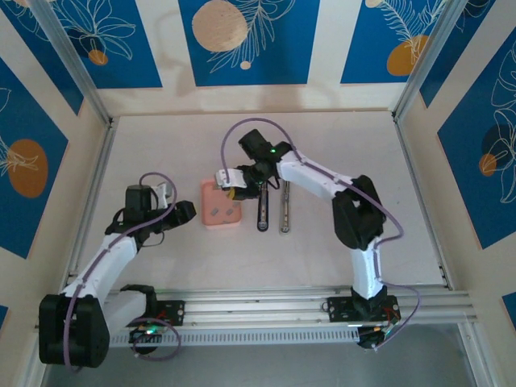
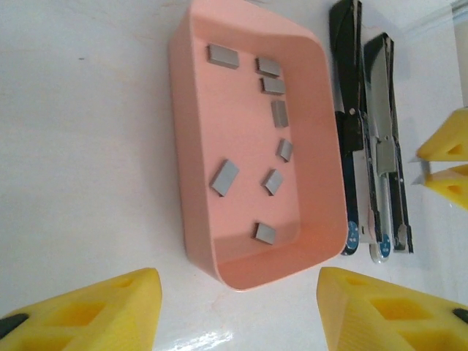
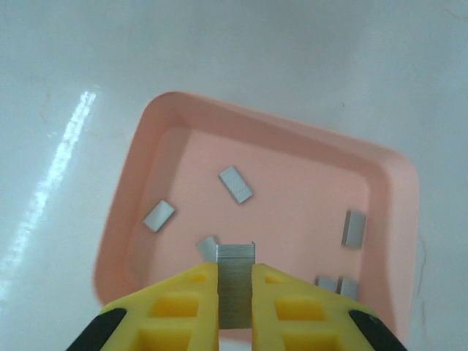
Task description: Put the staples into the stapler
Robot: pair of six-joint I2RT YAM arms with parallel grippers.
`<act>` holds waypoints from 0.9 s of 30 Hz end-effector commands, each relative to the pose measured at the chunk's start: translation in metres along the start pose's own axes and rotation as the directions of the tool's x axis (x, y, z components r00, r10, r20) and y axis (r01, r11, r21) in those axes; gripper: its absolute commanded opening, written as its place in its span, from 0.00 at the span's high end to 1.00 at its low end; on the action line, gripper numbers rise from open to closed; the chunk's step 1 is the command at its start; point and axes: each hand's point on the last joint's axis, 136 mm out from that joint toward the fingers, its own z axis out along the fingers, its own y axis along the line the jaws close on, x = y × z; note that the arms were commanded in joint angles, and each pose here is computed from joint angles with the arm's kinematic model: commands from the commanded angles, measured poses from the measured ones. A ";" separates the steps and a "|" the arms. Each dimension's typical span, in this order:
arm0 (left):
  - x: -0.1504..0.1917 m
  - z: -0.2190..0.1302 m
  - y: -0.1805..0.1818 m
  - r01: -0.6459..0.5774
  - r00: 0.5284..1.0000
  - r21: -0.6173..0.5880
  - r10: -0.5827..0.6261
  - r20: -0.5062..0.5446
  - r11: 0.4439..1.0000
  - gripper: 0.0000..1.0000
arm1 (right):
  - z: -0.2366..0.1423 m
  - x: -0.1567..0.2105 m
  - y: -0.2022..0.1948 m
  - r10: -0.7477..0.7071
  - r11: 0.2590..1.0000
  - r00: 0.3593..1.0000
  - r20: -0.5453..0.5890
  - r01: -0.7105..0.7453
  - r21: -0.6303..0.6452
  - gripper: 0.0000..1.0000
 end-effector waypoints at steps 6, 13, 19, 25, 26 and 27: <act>-0.013 0.022 -0.045 -0.150 0.989 0.029 0.151 -0.001 0.988 0.42 | -0.041 0.023 0.030 0.438 0.880 0.897 0.059 -0.441 0.179 0.89; -0.006 0.055 -0.081 -0.244 0.967 0.070 0.248 -0.057 0.967 0.42 | -0.070 0.083 0.068 0.776 0.532 0.612 0.153 -0.765 0.362 0.89; -0.005 0.069 -0.100 -0.276 0.958 0.097 0.282 -0.056 0.956 0.43 | -0.089 0.116 0.107 0.880 0.284 0.400 0.256 -0.875 0.392 0.87; -0.008 0.078 -0.103 -0.268 0.959 0.106 0.276 -0.072 0.958 0.43 | -0.108 0.109 0.112 0.887 0.213 0.325 0.330 -0.919 0.333 0.81; -0.009 0.078 -0.104 -0.271 0.958 0.104 0.279 -0.070 0.957 0.43 | -0.109 0.109 0.111 0.889 0.200 0.310 0.336 -0.924 0.325 0.80; -0.011 0.078 -0.103 -0.271 0.958 0.093 0.278 -0.071 0.958 0.43 | -0.111 0.108 0.109 0.892 0.190 0.296 0.341 -0.931 0.313 0.79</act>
